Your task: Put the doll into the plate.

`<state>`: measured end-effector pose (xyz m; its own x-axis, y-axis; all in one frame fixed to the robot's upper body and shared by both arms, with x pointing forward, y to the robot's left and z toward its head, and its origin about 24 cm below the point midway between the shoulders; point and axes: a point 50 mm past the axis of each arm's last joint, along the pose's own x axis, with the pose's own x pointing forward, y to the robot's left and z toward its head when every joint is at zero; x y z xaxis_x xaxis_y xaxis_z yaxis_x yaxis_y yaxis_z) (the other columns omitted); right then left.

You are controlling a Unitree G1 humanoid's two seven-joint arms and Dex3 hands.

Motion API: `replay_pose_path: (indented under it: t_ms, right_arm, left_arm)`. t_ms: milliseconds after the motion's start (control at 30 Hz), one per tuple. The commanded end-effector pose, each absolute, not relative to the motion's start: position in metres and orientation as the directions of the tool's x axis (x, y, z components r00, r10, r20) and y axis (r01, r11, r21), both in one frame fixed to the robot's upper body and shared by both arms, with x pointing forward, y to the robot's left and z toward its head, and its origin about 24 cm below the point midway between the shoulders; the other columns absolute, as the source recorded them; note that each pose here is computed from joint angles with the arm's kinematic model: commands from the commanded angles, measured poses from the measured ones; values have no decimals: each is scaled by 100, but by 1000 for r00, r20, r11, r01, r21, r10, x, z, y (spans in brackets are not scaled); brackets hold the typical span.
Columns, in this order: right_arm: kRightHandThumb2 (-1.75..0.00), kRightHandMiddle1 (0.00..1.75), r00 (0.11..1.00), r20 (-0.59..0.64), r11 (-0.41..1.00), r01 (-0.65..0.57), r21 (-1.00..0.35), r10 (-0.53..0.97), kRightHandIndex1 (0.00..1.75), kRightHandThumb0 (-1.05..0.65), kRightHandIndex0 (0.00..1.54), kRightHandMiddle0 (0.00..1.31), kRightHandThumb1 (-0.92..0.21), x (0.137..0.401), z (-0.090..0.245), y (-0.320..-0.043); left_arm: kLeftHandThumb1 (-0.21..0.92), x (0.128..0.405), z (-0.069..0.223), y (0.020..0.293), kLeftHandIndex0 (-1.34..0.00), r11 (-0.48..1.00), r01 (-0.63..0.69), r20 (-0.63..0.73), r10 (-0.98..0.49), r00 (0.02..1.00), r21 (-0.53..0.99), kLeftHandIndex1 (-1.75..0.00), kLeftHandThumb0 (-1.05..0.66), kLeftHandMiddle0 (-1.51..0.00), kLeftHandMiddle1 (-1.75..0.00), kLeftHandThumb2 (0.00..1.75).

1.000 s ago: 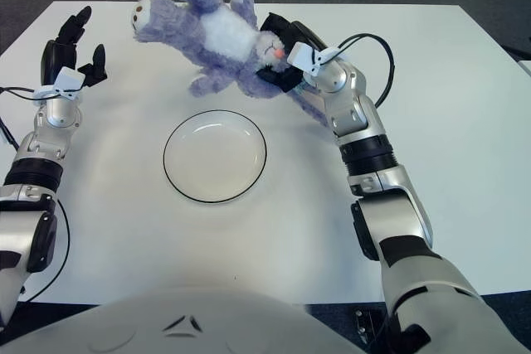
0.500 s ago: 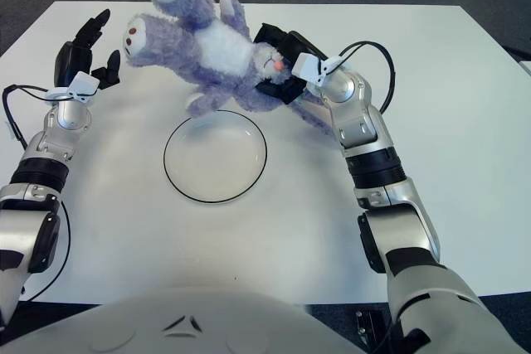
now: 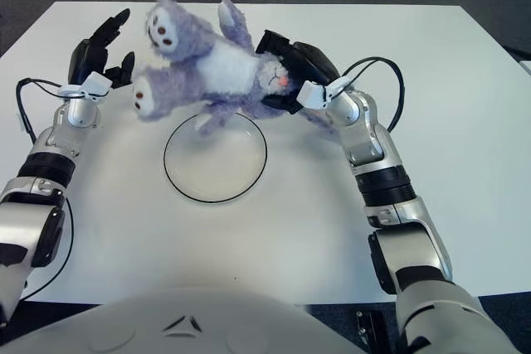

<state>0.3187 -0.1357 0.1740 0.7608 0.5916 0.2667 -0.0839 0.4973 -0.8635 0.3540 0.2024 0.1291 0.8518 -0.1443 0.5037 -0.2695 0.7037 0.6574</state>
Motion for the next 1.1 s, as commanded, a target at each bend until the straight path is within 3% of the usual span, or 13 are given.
replay_pose_path:
  t_ms: [0,67,167,267,1067]
  right_arm:
    - [-126,175,760,280,494,-61,-868,586,168,0,60,38,-35,317,175,-140]
    - [-125,175,757,278,489,-63,-870,591,168,0,59,37,-36,315,174,-140]
    - [-113,175,742,274,476,-69,-877,612,173,27,50,50,-46,313,174,-140]
    - [-109,175,699,280,467,-88,-880,658,174,36,47,54,-49,311,174,-139]
    - [-102,175,600,312,467,-118,-876,737,175,40,44,56,-54,312,166,-143]
  left_arm:
    - [92,357,136,197,-49,692,-287,536,-171,827,662,-3,-87,-57,-4,93]
    - [92,357,137,196,-49,692,-287,541,-178,822,662,-3,-87,-57,-4,93]
    - [92,357,136,195,-50,693,-286,546,-184,817,662,-3,-86,-58,-4,94]
    - [92,357,136,194,-50,695,-285,549,-188,814,660,-3,-86,-58,-4,94]
    - [92,357,137,190,-51,691,-283,565,-219,796,666,-3,-82,-58,-2,96]
